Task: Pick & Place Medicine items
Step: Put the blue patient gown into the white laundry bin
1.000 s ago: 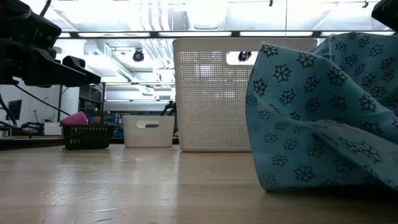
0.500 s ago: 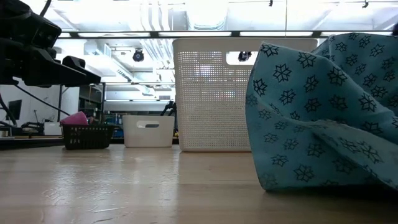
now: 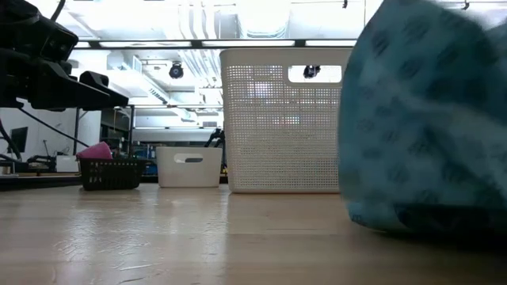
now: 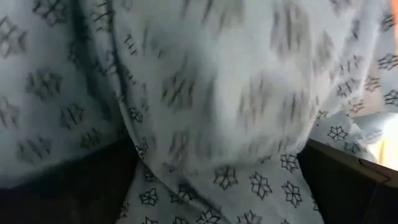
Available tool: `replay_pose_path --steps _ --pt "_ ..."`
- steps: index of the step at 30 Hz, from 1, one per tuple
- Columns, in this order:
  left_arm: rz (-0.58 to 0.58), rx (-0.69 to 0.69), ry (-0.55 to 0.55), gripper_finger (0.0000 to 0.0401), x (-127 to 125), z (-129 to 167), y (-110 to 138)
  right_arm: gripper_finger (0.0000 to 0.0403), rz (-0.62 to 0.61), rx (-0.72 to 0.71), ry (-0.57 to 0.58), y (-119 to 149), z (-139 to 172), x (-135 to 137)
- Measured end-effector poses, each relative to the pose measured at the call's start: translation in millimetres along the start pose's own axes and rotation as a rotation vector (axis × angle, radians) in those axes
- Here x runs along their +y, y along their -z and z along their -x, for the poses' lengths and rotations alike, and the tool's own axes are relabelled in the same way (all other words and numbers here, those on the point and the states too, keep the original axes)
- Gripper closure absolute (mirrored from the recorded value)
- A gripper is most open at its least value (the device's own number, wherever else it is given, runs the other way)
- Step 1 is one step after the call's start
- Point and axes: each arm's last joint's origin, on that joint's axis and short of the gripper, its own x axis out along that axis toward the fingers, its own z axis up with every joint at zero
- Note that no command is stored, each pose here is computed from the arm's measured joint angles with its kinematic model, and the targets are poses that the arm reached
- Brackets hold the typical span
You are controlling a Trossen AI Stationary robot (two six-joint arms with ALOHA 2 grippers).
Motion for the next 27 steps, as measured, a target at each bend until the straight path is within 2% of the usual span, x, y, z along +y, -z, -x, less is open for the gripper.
replay_pose_path --steps 6,22,27 --pt "0.000 0.000 0.000 0.0165 0.0 0.0 0.0 0.0003 -0.007 0.025 0.029 -0.1 -11.2 5.4" --pt "0.000 0.001 0.000 0.0165 0.0 0.0 0.1 0.0003 -0.062 -0.107 0.018 -12.5 3.6 10.0" --pt "0.000 0.001 0.000 0.0165 0.0 0.0 0.1 0.0003 -0.134 -0.110 0.011 -13.1 3.5 10.0"
